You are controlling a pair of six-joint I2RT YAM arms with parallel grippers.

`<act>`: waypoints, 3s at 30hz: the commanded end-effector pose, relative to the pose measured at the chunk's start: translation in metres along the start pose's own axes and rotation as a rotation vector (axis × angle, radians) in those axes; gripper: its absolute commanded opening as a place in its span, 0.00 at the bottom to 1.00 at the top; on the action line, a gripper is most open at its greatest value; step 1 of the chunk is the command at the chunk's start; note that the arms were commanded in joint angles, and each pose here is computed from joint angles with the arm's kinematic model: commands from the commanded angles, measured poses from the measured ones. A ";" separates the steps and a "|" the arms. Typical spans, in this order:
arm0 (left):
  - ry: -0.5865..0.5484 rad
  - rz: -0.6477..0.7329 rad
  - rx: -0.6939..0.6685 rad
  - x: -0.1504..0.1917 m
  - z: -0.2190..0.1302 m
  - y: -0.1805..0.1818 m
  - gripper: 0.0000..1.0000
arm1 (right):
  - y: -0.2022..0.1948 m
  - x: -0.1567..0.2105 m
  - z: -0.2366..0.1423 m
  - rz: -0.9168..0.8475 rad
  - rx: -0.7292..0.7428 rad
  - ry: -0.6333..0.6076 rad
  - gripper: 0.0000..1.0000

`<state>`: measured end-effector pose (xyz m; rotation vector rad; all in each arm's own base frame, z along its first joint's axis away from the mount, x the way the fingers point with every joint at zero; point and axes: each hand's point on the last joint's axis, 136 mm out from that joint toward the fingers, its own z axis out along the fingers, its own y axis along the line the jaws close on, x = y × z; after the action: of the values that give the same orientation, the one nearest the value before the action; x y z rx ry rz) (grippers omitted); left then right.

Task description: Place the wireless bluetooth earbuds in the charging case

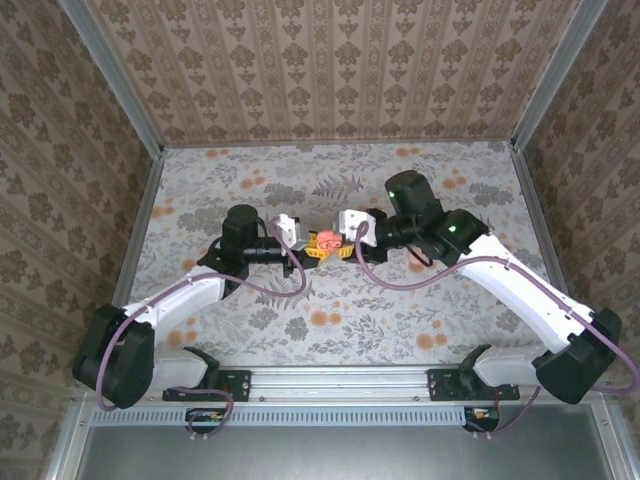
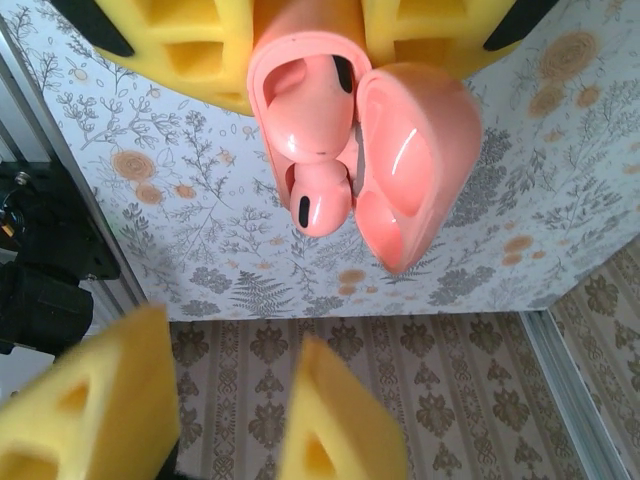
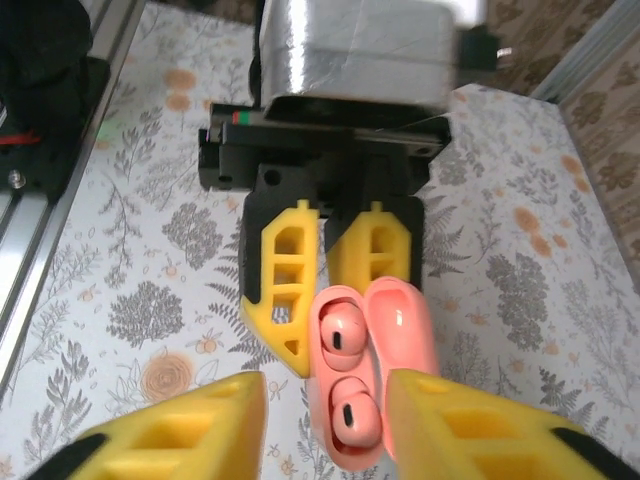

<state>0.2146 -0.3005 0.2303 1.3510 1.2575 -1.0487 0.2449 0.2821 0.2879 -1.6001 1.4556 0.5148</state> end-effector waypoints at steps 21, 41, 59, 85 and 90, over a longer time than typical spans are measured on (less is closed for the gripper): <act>-0.057 0.058 0.023 -0.016 0.001 -0.004 0.16 | -0.014 0.015 0.032 0.073 -0.190 0.006 0.82; -0.035 0.050 -0.040 -0.011 -0.005 0.009 0.16 | 0.023 0.000 -0.009 0.150 -0.220 -0.059 0.56; -0.070 0.056 0.008 -0.019 -0.005 0.001 0.16 | -0.017 0.004 0.011 0.140 -0.177 -0.148 0.61; -0.043 0.039 -0.061 -0.017 -0.009 0.008 0.52 | -0.010 0.027 0.026 0.165 -0.249 -0.082 0.23; 0.005 -0.047 -0.202 -0.004 -0.017 0.026 0.71 | -0.008 0.057 0.020 0.314 -0.251 0.016 0.24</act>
<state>0.2293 -0.2933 0.2458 1.2559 1.2751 -0.9733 0.2734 0.2766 0.2415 -1.6051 1.6004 0.8599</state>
